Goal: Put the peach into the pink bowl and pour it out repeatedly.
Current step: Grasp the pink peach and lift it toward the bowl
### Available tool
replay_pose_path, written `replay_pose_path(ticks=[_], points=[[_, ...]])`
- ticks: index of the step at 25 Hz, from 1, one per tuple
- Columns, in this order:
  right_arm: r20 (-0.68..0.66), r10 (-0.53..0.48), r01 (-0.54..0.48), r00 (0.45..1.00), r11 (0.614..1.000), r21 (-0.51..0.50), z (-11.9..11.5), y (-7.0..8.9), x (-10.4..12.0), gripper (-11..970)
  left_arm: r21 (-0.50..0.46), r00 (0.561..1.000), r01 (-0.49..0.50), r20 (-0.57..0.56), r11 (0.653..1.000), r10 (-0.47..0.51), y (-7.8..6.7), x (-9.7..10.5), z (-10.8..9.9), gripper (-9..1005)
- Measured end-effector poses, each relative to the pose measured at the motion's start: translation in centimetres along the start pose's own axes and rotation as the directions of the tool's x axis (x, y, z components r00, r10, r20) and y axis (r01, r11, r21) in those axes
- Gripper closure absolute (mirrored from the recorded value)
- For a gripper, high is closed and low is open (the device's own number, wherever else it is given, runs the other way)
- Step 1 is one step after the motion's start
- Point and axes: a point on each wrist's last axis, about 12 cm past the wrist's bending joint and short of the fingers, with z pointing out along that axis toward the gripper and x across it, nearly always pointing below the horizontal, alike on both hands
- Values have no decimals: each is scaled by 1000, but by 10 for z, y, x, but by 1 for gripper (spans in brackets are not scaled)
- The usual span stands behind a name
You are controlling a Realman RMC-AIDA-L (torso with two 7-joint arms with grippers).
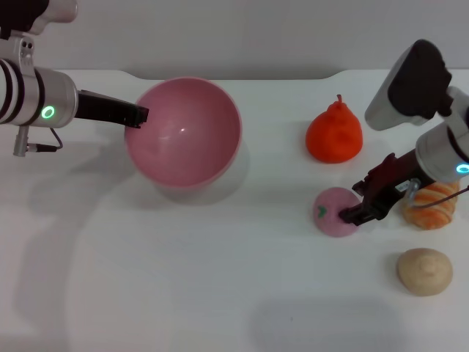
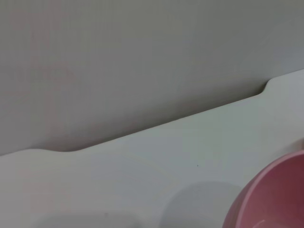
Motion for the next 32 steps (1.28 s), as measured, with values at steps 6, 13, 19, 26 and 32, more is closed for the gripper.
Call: replay_pose_path(ticks=[6, 13, 19, 26, 32], points=[[-6, -21, 21, 1000, 1000, 16, 8, 2, -1, 410, 3, 1000, -1, 1, 1000, 1, -1, -1, 1, 950], [17, -46, 45, 999, 999, 22, 13, 6, -4, 550, 5, 1000, -2, -1, 1000, 2, -2, -1, 1, 951], [14, -61, 61, 998, 998, 18, 12, 8, -5, 787, 5, 1000, -2, -1, 1000, 2, -2, -1, 1, 950], [71, -99, 95, 993, 994, 57, -16, 11, -23, 821, 7, 1000, -2, 0, 1000, 2, -2, -3, 0, 949], [163, -173, 149, 971, 978, 148, -66, 23, -46, 857, 14, 1000, -2, -1, 1000, 2, -3, -5, -2, 949]])
